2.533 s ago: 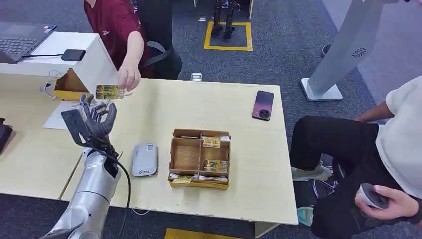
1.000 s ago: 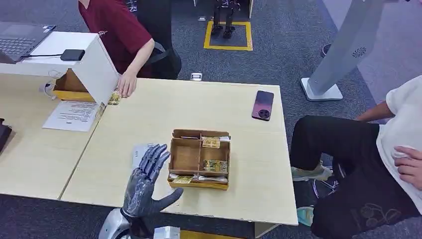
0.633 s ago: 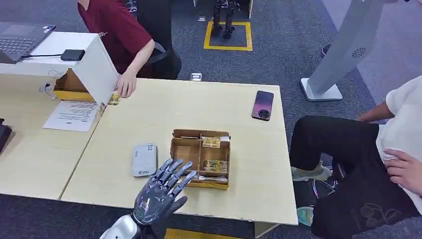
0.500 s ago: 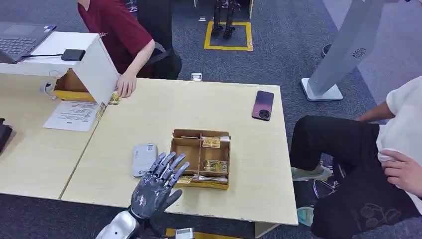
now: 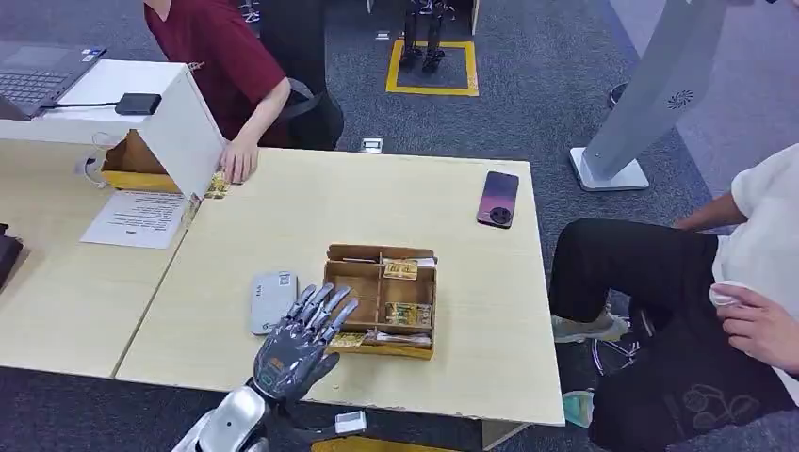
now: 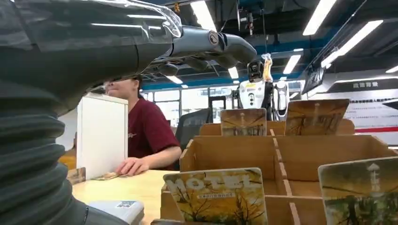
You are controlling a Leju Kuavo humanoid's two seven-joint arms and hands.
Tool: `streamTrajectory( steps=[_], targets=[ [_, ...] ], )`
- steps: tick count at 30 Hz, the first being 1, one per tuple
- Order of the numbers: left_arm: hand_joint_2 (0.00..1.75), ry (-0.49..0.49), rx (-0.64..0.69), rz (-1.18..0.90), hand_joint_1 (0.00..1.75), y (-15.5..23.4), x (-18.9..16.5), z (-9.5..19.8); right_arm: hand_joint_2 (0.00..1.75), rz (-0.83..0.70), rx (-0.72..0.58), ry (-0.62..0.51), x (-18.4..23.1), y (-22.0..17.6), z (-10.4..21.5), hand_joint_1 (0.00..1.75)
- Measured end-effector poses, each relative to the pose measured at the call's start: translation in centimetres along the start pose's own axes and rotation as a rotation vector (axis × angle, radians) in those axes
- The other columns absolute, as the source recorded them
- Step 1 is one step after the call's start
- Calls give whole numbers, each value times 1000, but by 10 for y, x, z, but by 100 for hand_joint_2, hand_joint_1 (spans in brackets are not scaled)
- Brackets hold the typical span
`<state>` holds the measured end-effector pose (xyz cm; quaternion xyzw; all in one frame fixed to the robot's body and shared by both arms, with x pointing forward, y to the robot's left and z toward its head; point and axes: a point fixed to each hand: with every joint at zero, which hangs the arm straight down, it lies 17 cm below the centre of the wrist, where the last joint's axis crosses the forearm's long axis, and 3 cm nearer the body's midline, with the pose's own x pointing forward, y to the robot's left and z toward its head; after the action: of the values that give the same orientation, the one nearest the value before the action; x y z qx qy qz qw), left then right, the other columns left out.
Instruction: Pass the card to the sensor for recognition and then transmit it.
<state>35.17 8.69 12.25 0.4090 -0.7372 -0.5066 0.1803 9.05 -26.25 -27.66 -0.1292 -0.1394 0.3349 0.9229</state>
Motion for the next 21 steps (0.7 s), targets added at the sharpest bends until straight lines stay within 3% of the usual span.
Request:
streamTrajectory(
  steps=[21],
  targets=[
    [175, -8, -32, -1, 0, -12, 0, 5, 0, 0, 0, 0, 0, 0, 0, 0]
  ],
)
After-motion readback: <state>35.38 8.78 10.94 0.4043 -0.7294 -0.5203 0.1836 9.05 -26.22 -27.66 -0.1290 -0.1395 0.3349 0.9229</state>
